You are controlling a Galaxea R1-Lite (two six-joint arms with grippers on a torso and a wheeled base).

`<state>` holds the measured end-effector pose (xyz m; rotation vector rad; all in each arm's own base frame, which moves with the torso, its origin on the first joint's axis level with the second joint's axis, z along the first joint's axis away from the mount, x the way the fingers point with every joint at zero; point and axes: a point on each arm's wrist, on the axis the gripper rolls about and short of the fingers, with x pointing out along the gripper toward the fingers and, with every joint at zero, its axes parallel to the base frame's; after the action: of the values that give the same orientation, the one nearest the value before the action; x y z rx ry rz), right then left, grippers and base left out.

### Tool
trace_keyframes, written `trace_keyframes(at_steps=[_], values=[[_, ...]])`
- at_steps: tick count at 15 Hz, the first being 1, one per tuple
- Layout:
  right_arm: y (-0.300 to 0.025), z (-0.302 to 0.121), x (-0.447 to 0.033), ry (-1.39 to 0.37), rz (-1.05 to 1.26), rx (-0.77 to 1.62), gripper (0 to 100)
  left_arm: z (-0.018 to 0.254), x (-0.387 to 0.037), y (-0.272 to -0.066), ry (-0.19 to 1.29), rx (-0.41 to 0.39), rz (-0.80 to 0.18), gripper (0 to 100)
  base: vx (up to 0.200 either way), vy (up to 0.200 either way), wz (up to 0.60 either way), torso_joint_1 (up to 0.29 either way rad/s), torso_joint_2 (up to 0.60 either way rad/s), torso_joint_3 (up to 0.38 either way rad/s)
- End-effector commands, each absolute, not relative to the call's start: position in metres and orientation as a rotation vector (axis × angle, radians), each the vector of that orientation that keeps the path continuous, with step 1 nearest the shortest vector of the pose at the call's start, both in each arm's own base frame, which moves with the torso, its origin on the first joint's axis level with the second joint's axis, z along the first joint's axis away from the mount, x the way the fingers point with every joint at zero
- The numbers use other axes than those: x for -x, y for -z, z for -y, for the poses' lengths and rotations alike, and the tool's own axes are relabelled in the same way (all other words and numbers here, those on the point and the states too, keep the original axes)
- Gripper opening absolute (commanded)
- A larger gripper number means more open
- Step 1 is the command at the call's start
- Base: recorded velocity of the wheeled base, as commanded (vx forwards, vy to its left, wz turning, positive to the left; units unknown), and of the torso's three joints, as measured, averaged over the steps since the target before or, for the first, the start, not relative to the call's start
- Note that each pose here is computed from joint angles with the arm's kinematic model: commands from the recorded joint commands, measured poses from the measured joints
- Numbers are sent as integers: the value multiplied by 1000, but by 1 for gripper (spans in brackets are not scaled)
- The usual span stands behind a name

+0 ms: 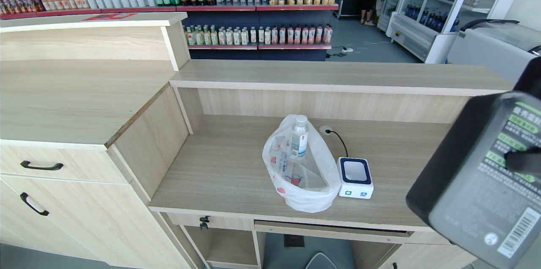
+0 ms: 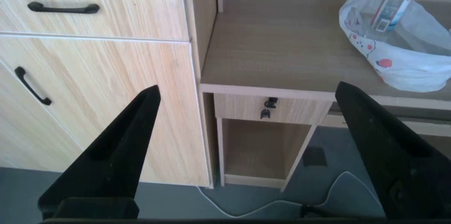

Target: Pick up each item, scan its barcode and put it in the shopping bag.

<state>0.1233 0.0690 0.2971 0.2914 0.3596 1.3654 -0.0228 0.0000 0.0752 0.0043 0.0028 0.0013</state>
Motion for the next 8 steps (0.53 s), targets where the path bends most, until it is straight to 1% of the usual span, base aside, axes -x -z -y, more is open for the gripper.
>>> trace_keyframes(at_steps=[1,8], values=[[-300,-74,-122,-1379,-356,-287,0,0,23,-75,-3,-5,-5,100,0,0,0,0,0,0],[-290,-77,-124,-1365,-390,-292,0,0,23,-75,-2,-5,-5,100,0,0,0,0,0,0]])
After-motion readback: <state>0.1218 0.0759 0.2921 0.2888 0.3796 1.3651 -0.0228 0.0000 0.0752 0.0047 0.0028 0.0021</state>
